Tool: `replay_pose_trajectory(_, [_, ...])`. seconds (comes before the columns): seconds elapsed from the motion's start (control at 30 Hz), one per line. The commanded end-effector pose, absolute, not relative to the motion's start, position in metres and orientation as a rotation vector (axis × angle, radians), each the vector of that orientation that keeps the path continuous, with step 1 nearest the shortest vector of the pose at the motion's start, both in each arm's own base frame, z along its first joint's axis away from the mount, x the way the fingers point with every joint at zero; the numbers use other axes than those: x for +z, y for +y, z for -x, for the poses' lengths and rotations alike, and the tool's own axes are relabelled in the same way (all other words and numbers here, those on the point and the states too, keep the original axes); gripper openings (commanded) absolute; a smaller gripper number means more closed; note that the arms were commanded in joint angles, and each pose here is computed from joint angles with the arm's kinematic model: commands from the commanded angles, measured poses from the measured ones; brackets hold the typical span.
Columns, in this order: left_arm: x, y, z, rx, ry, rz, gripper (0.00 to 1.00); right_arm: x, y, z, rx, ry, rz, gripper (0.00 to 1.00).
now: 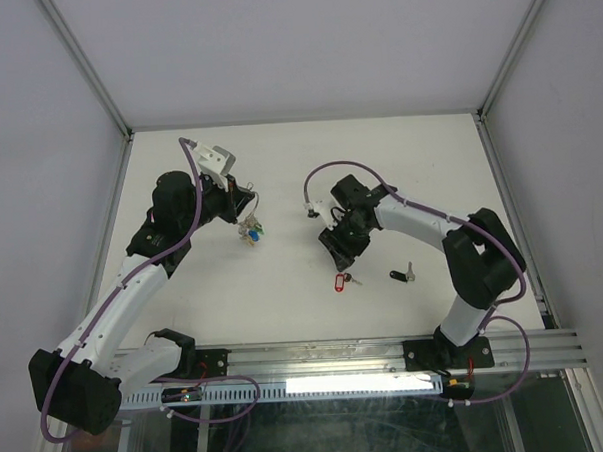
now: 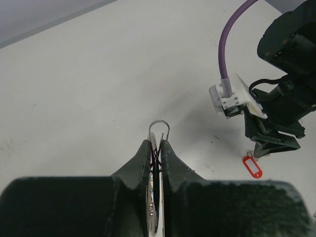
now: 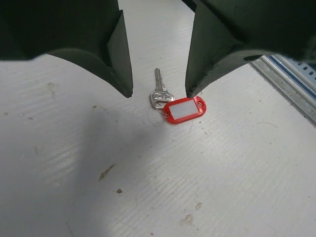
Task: Put the keys on the keyring
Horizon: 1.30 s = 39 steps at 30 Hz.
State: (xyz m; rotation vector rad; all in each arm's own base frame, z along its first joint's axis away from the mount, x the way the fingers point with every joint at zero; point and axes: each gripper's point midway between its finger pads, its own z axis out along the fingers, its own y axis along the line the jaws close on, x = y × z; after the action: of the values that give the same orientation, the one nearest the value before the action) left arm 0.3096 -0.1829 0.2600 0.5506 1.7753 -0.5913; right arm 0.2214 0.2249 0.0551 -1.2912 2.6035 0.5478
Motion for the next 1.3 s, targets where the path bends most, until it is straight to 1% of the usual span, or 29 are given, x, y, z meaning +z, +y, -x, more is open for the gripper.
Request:
replay_pose_trajectory(0.0, [0.287,-0.184,-0.316,-0.605,1.674,-0.54,0.0,0.047,0.234,-0.22,0.632,2.618,1.302,0.5])
replay_pose_trajectory(0.23, [0.287,-0.184,-0.316,-0.606,1.675,-0.542,0.0,0.03,0.235,-0.219,0.642,2.656,1.316,0.49])
replay_pose_trajectory(0.33, [0.287,-0.184,-0.317,-0.605,1.675,-0.541,0.0,0.026,0.235,-0.216,0.659,2.667,1.323,0.46])
replay_pose_trajectory(0.57, [0.287,-0.184,-0.317,-0.607,1.676,-0.542,0.0,0.025,0.235,-0.21,0.698,2.681,1.332,0.27])
replay_pose_trajectory(0.7, [0.286,-0.184,-0.317,-0.607,1.677,-0.542,0.0,0.03,0.237,-0.21,0.714,2.668,1.331,0.08])
replay_pose_trajectory(0.8, [0.286,-0.184,-0.317,-0.608,1.68,-0.541,0.0,0.041,0.238,-0.214,0.704,2.631,1.329,0.0])
replay_pose_trajectory(0.93, [0.286,-0.184,-0.317,-0.608,1.678,-0.543,0.0,0.069,0.24,-0.225,0.659,2.539,1.311,0.0])
replay_pose_trajectory(1.13, [0.287,-0.184,-0.317,-0.613,1.673,-0.552,0.0,0.122,0.247,-0.249,0.529,2.357,1.163,0.0])
replay_pose_trajectory(1.27, [0.289,-0.189,-0.313,-0.636,1.657,-0.589,0.0,0.151,0.262,-0.245,0.51,2.132,1.212,0.0])
